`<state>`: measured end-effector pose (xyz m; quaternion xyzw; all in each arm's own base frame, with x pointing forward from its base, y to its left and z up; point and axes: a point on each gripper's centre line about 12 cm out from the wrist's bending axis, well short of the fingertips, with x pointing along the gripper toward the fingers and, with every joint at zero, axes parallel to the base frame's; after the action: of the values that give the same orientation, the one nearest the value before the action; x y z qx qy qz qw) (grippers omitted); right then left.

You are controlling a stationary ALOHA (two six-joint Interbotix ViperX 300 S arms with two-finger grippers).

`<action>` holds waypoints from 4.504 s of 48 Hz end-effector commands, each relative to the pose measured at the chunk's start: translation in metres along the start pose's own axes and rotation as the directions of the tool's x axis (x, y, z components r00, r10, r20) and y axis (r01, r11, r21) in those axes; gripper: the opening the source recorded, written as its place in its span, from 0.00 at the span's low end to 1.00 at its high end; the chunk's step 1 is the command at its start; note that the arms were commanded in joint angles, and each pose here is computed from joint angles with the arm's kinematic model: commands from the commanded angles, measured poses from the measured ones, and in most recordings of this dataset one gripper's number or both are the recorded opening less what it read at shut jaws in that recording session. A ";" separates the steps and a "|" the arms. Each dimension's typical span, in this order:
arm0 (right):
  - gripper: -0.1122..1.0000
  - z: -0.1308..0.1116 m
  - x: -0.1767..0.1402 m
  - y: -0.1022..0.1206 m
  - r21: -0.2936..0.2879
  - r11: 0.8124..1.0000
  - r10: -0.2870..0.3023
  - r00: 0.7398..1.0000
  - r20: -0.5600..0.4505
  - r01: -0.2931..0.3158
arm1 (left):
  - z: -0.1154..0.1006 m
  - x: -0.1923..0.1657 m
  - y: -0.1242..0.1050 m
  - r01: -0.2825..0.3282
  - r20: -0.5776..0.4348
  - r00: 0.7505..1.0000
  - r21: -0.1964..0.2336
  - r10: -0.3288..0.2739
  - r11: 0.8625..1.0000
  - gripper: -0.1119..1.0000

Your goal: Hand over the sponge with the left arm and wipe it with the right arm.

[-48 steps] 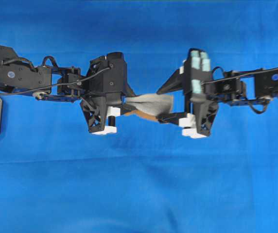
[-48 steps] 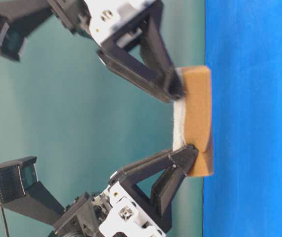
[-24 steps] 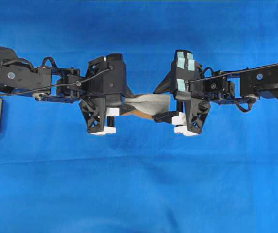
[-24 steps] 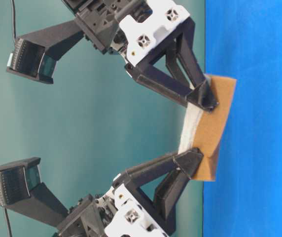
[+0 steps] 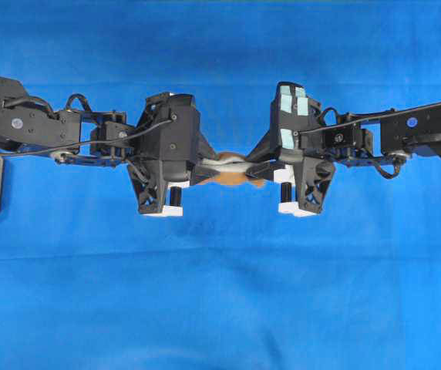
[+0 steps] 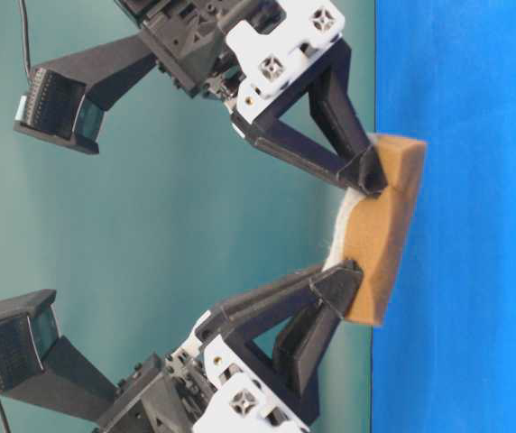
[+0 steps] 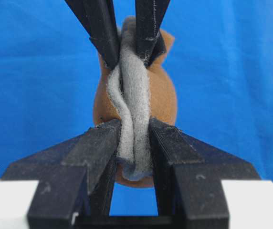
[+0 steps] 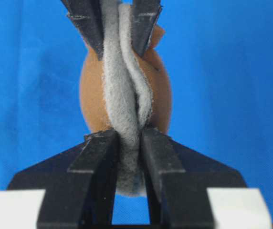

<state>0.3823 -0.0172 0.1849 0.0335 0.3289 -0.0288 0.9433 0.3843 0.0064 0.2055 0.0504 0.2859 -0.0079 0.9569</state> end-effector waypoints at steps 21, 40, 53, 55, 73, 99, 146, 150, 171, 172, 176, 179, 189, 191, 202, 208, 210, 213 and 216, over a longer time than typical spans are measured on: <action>0.30 0.006 -0.028 -0.001 -0.003 1.000 0.000 0.998 0.060 0.000 | 0.006 -0.035 -0.002 -0.010 0.166 0.986 -0.027 0.014 1.000 0.92; 0.30 -0.004 -0.030 -0.002 -0.002 1.000 -0.002 0.999 0.042 0.002 | -0.016 -0.082 -0.006 -0.007 0.309 0.951 -0.068 0.028 0.998 0.91; 0.30 -0.031 0.003 -0.008 0.006 1.000 -0.017 0.998 -0.059 0.018 | -0.019 -0.085 -0.006 -0.008 0.315 0.949 -0.070 0.030 0.998 0.91; 0.30 -0.036 0.011 -0.009 0.007 1.000 -0.020 0.997 -0.079 0.020 | -0.018 -0.086 -0.006 -0.008 0.320 0.947 -0.069 0.030 0.998 0.91; 0.30 -0.069 0.048 -0.017 0.020 0.999 -0.037 0.987 -0.155 0.040 | -0.019 -0.086 -0.006 -0.008 0.315 0.949 -0.070 0.030 0.998 0.91; 0.30 -0.068 0.022 -0.126 0.147 0.955 -0.252 0.965 -0.067 0.259 | -0.023 -0.085 -0.006 -0.007 0.306 0.951 -0.068 0.028 0.998 0.91; 0.30 -0.076 0.045 0.050 0.030 0.996 0.085 0.983 -0.164 -0.081 | -0.023 -0.085 -0.006 -0.007 0.306 0.951 -0.068 0.028 0.998 0.91; 0.30 -0.077 0.044 0.061 0.031 0.995 0.104 0.980 -0.171 -0.100 | -0.023 -0.085 -0.006 -0.007 0.306 0.951 -0.068 0.028 0.998 0.91; 0.28 -0.067 0.041 -0.052 0.078 0.991 -0.097 0.985 -0.145 0.109 | -0.023 -0.085 -0.006 -0.007 0.305 0.952 -0.068 0.028 0.998 0.91; 0.28 -0.067 0.040 -0.060 0.080 0.989 -0.111 0.983 -0.146 0.123 | -0.023 -0.085 -0.006 -0.007 0.305 0.952 -0.068 0.028 0.998 0.91; 0.28 -0.066 0.036 -0.087 0.089 0.981 -0.161 0.977 -0.141 0.175 | -0.023 -0.085 -0.007 -0.006 0.305 0.952 -0.068 0.027 0.998 0.91; 0.28 -0.066 0.031 -0.110 0.098 0.972 -0.202 0.970 -0.138 0.216 | -0.022 -0.084 -0.007 -0.005 0.305 0.952 -0.067 0.025 0.998 0.91; 0.28 -0.066 0.022 -0.145 0.115 0.953 -0.266 0.955 -0.134 0.282 | -0.023 -0.083 -0.008 -0.003 0.303 0.953 -0.066 0.023 0.998 0.91; 0.28 -0.066 0.022 -0.145 0.115 0.953 -0.266 0.955 -0.133 0.282 | -0.023 -0.083 -0.007 -0.005 0.304 0.952 -0.067 0.025 0.998 0.91; 0.28 -0.066 0.031 -0.109 0.080 0.974 -0.201 0.970 -0.139 0.213 | -0.023 -0.083 -0.007 -0.005 0.302 0.953 -0.067 0.025 0.998 0.91; 0.28 -0.066 0.039 -0.061 0.031 0.993 -0.112 0.983 -0.143 0.117 | -0.022 -0.084 -0.007 -0.005 0.304 0.952 -0.067 0.025 0.998 0.91; 0.28 -0.066 0.041 -0.046 0.021 0.996 -0.084 0.986 -0.145 0.088 | -0.022 -0.084 -0.007 -0.004 0.304 0.952 -0.066 0.023 0.998 0.91; 0.28 -0.066 0.043 -0.024 0.017 0.999 -0.044 0.989 -0.144 0.047 | -0.022 -0.084 -0.007 -0.005 0.304 0.952 -0.065 0.025 0.998 0.91; 0.28 -0.066 0.044 -0.003 0.019 1.000 -0.007 0.989 -0.145 0.010 | -0.022 -0.084 -0.007 -0.006 0.304 0.952 -0.064 0.025 0.998 0.91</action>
<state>0.3692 -0.0492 0.0969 0.0455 0.4081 -0.0671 0.9093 0.2994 0.0010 0.2241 0.0187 0.1491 0.0014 0.9886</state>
